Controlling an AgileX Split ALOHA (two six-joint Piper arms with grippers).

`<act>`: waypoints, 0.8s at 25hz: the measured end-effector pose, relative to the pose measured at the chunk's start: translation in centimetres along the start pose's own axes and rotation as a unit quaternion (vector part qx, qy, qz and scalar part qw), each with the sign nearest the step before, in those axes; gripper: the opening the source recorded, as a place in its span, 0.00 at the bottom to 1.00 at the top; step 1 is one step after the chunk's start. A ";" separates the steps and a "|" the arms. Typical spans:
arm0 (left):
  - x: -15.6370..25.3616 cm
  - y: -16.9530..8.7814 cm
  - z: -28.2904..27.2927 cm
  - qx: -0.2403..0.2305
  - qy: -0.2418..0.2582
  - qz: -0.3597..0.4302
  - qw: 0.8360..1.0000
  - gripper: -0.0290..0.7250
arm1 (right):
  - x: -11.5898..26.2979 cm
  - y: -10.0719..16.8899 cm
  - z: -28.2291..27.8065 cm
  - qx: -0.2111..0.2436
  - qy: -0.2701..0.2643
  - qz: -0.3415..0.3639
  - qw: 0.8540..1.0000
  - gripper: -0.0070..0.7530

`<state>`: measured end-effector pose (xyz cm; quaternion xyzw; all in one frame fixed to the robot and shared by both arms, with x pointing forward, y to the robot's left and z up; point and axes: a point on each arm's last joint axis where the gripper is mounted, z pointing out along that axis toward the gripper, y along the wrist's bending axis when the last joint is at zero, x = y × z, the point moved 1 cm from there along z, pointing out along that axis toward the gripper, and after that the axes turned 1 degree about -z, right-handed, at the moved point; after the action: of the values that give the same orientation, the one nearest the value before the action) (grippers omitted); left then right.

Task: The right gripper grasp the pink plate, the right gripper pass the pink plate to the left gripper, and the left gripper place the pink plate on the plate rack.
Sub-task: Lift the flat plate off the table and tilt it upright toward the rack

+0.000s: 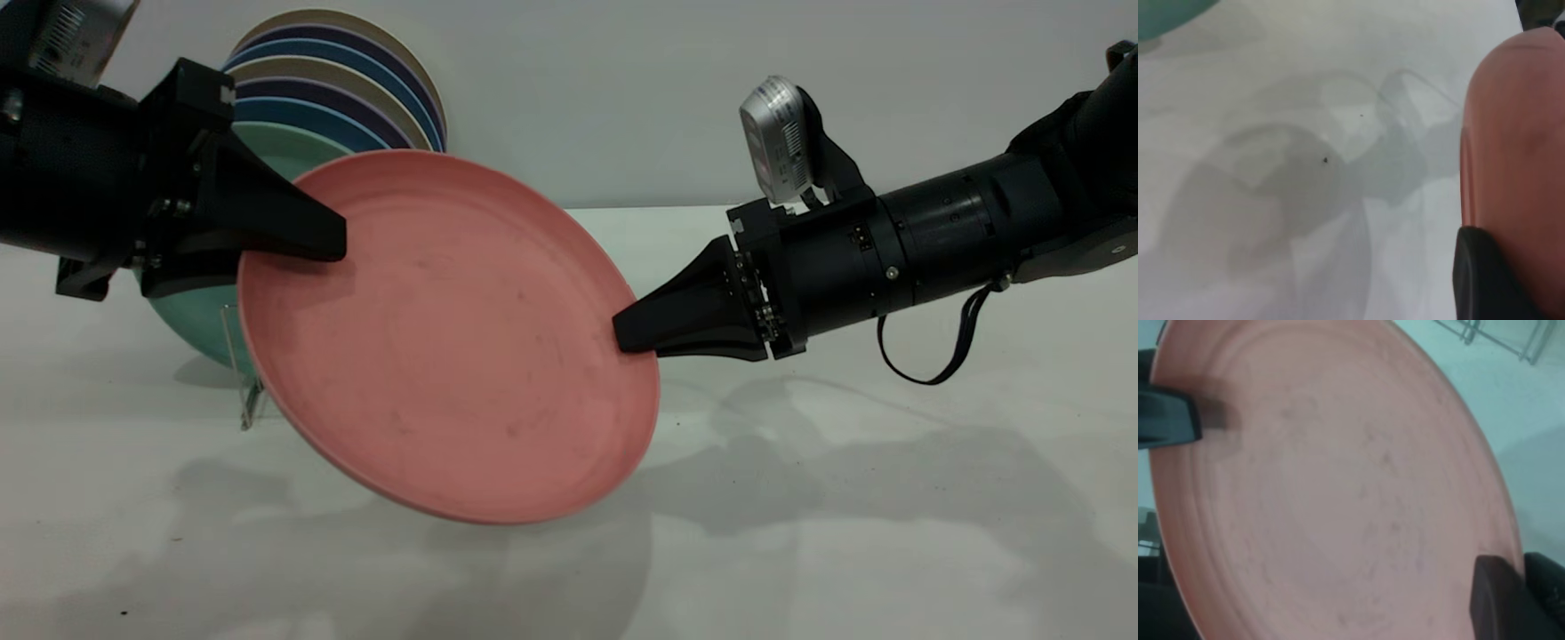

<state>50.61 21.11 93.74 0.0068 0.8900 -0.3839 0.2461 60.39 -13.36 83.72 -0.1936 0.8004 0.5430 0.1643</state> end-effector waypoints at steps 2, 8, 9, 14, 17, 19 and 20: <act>0.0 0.1 0.0 -0.004 -0.001 0.000 1.000 0.30 | -0.1 0.0 0.0 -0.001 -0.005 0.003 1.000 0.09; -0.2 0.2 0.0 -0.010 -0.003 0.018 1.000 0.24 | -0.4 0.1 -0.2 -0.010 -0.019 0.031 0.999 0.43; -0.4 0.1 0.0 -0.010 -0.004 0.030 0.999 0.23 | -0.5 0.0 -0.5 -0.009 -0.021 0.037 0.999 0.52; -2.4 -0.3 -0.1 -0.033 -0.001 0.084 0.996 0.15 | -1.0 -0.9 -2.8 -0.016 -0.048 0.085 0.995 0.84; -3.3 -0.3 -0.3 -0.056 0.014 0.117 0.991 0.10 | -1.5 -2.4 -5.1 0.009 -0.077 0.111 0.991 0.87; -3.8 -0.5 -0.5 -0.064 0.028 0.143 0.987 0.09 | -1.6 -3.3 -6.6 0.026 -0.093 0.125 0.987 0.86; -4.0 -0.5 -0.6 -0.067 0.036 0.157 0.985 0.09 | -1.6 -3.6 -7.2 0.029 -0.099 0.131 0.986 0.85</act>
<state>53.75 21.83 96.22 0.1439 0.9096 -0.2796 0.2715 63.16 -21.07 84.10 -0.0273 0.8140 0.5530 0.1756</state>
